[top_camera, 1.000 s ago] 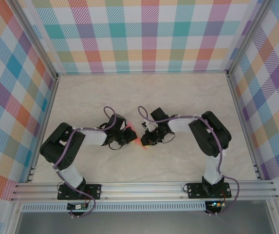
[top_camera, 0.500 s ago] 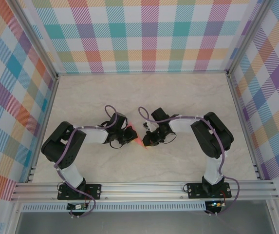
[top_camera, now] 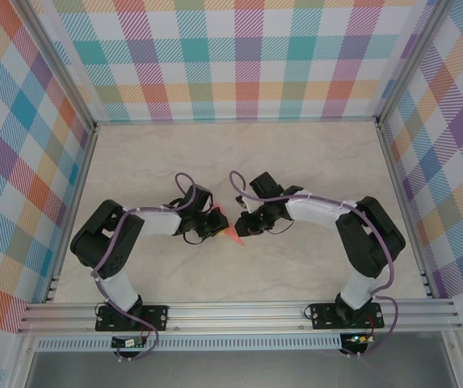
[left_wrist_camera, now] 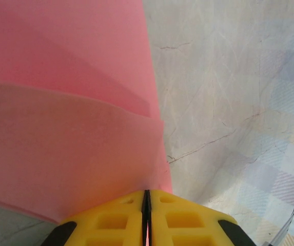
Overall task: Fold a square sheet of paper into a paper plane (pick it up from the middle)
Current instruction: Fold the wing for the fifth time at the center of the table.
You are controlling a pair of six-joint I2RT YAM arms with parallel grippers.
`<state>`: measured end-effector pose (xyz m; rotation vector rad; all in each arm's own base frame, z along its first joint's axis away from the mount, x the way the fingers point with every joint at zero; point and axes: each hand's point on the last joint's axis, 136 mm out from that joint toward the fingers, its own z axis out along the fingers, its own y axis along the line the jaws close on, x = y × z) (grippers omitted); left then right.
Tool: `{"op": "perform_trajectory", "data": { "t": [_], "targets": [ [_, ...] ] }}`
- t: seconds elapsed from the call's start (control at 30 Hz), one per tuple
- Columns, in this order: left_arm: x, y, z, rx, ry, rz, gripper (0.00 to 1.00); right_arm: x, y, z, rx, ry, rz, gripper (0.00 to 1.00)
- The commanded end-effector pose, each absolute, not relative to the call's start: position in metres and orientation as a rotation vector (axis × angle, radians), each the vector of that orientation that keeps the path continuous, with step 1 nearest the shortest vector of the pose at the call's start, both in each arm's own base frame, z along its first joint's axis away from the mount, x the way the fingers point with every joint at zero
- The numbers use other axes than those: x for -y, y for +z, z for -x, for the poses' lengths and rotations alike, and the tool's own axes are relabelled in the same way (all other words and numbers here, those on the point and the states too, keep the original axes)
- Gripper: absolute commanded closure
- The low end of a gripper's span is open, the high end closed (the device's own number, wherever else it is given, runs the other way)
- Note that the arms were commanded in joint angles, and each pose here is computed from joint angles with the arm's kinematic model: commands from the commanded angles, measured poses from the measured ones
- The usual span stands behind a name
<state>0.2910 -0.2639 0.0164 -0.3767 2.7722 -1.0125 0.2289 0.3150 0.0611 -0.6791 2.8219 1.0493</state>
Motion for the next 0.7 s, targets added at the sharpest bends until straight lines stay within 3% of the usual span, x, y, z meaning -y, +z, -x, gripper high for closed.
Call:
{"op": "perform_trajectory", "data": {
  "t": [0.0, 0.67],
  "targets": [
    [0.229, -0.029, -0.27, -2.911, -0.716, 0.458, 0.9, -0.322, 0.048, -0.224, -2.881, 1.011, 0.691, 0.91],
    [0.222, -0.036, -0.267, -2.94, -0.645, 0.474, 0.9, -0.306, 0.011, -0.227, -2.983, 0.914, 0.625, 0.98]
  ]
}}
